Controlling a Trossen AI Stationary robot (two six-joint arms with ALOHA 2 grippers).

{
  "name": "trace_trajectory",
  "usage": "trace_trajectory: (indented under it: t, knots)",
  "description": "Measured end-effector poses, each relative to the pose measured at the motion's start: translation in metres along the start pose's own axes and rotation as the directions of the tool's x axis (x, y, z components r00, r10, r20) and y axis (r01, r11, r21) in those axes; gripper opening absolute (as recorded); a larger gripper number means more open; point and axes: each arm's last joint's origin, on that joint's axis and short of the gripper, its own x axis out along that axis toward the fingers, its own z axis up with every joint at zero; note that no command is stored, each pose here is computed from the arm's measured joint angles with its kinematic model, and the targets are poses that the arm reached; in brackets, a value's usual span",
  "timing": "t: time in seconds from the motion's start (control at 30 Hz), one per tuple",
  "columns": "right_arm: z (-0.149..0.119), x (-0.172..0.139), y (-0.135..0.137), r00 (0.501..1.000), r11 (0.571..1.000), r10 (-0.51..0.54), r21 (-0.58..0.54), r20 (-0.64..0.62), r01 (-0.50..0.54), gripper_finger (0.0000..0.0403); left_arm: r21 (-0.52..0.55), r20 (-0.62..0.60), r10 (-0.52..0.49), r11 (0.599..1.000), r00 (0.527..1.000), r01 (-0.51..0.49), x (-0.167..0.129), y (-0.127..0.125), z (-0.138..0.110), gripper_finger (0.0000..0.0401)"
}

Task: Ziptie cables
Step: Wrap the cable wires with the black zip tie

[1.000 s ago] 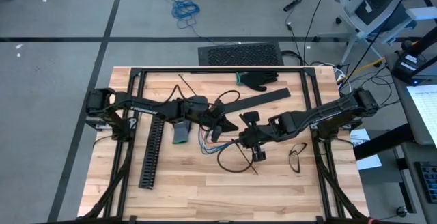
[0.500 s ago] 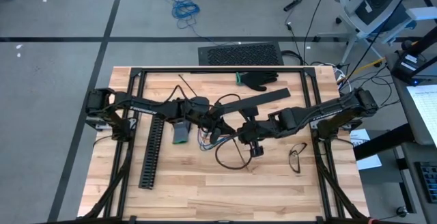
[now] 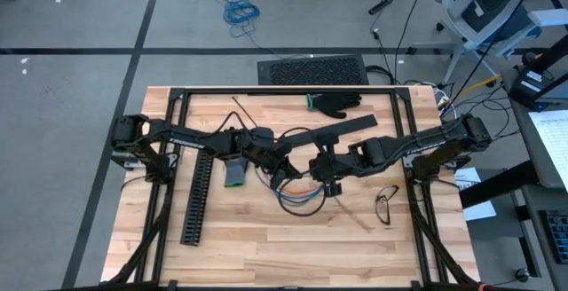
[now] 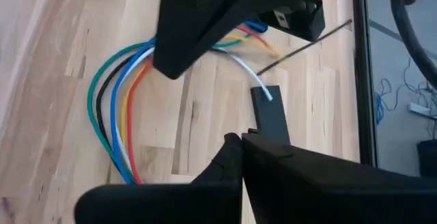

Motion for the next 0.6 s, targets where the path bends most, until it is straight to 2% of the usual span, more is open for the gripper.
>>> trace_trajectory:
  t: [0.13,0.3,0.47,0.6]
  knots:
    - [-0.002,0.000,-0.002,1.000,1.000,-0.005,0.019,-0.021,0.005,0.0004,-0.002,-0.006,0.002,1.000,1.000,-0.002,0.000,0.000,-0.001,0.0005]
    - [-0.026,0.000,0.000,0.972,0.999,0.045,0.003,-0.231,-0.046,0.0002,0.037,-0.035,0.013,0.999,0.999,-0.011,0.002,-0.002,-0.006,0.0005]
    - [-0.054,0.018,0.009,0.914,0.979,0.199,0.041,-0.353,-0.198,0.0001,0.153,-0.022,0.112,0.982,0.993,-0.108,0.007,-0.009,-0.014,0.0005]
    - [-0.073,0.043,0.021,0.904,0.958,0.286,0.077,-0.318,-0.276,0.0001,0.172,-0.024,0.140,0.976,0.990,-0.134,0.009,-0.013,-0.019,0.0005]
